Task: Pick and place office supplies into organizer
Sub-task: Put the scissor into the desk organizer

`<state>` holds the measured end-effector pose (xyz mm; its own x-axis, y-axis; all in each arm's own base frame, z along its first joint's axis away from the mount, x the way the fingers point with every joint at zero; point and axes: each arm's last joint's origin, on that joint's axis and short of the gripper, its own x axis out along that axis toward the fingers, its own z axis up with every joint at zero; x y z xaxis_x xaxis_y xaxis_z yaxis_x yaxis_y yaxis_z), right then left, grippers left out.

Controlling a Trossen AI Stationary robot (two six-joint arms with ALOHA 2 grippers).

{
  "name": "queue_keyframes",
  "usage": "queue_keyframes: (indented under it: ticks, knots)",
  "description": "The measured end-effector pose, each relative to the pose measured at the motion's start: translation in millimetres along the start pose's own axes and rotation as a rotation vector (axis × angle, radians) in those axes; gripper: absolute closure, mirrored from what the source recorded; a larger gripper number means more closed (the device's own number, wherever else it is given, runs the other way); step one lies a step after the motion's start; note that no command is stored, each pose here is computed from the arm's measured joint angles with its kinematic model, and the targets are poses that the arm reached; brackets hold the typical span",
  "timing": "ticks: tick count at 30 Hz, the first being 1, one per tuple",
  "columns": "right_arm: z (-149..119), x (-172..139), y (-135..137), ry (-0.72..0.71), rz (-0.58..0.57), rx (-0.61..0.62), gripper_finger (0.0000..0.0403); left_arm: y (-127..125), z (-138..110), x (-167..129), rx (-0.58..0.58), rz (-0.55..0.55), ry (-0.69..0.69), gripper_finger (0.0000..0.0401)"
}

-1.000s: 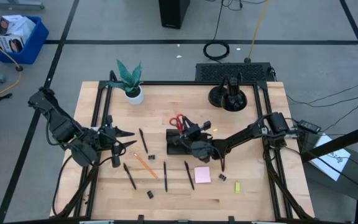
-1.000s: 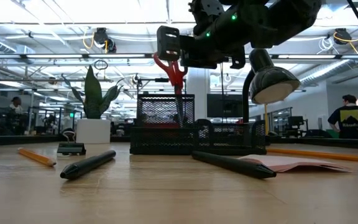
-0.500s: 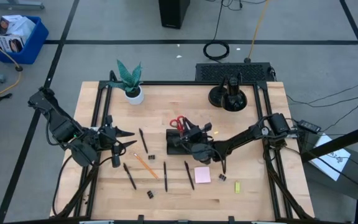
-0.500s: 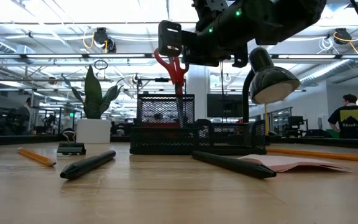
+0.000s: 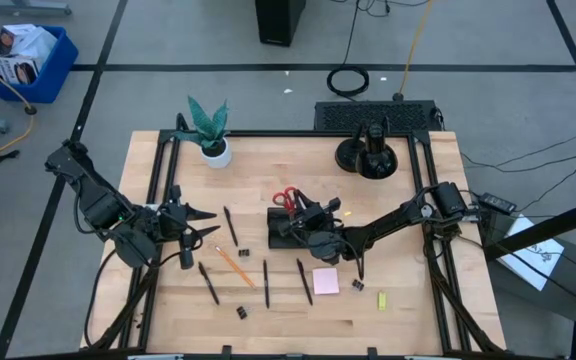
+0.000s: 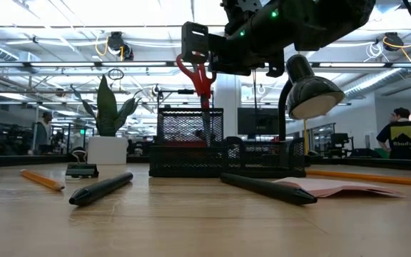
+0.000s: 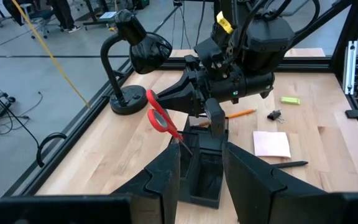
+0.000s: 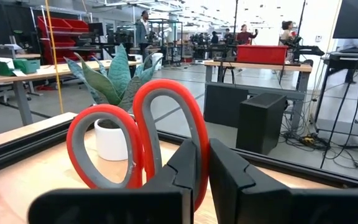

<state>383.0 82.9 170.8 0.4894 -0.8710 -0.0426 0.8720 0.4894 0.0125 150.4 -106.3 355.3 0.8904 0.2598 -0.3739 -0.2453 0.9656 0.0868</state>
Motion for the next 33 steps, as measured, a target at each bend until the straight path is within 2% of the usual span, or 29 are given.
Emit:
queue_keyframes:
  ticks: [12,33]
  knots:
    - [0.0,0.4,-1.3,-0.009,-0.045,-0.028,0.0389,0.0,0.0,0.1,-0.001,0.0,0.0,0.0274]
    - [9.5,0.9,0.6,-0.035,-0.014,-0.064,0.0389,0.0,0.0,0.0,0.0,0.0,0.0,0.0274]
